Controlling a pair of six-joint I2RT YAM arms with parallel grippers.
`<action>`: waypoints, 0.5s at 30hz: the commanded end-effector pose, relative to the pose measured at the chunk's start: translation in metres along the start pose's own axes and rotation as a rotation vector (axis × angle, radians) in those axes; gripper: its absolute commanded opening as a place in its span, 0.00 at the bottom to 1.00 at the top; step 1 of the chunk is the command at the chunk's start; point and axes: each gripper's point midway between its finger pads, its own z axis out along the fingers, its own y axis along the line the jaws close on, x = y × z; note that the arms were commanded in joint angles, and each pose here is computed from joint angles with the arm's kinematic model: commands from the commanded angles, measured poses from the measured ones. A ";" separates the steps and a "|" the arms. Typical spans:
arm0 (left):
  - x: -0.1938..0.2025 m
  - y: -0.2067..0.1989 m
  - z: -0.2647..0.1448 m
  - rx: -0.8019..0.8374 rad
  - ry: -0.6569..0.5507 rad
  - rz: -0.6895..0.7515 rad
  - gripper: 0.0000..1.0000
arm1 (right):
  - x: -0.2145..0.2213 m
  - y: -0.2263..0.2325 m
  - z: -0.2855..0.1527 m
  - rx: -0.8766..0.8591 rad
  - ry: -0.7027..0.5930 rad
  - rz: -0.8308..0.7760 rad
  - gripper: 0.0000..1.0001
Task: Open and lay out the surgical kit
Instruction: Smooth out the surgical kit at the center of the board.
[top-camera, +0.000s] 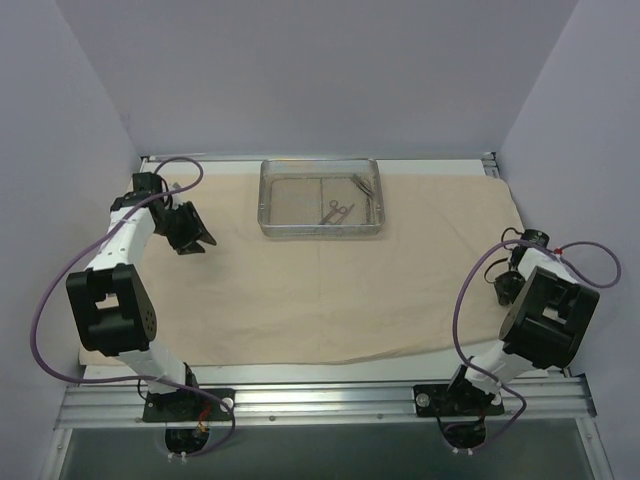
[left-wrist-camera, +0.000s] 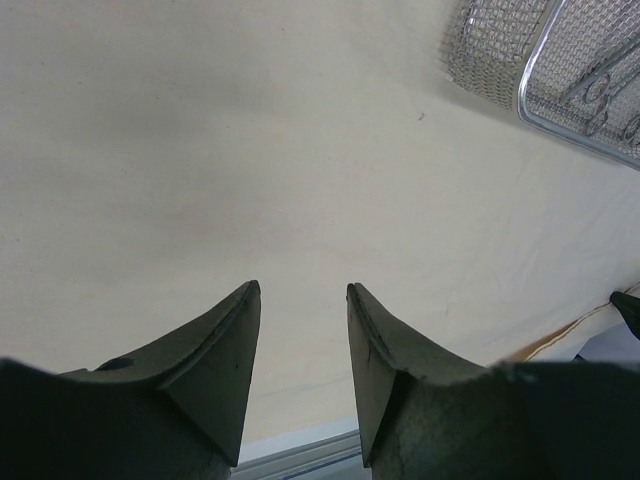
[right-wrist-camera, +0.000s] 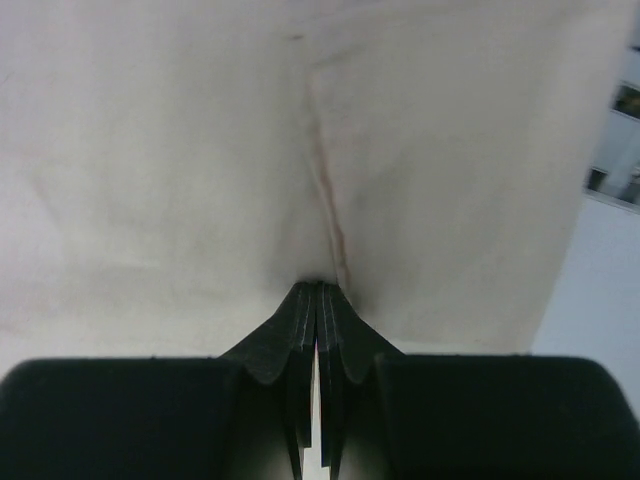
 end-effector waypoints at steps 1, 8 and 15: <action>-0.010 -0.016 -0.014 0.058 -0.065 0.033 0.49 | 0.017 -0.066 0.001 0.285 0.024 0.084 0.00; -0.014 -0.025 -0.021 0.077 -0.089 0.053 0.50 | 0.031 -0.092 -0.040 0.397 0.054 0.077 0.00; 0.012 -0.064 -0.027 0.127 -0.095 0.257 0.52 | 0.034 -0.082 -0.106 0.209 0.008 0.044 0.00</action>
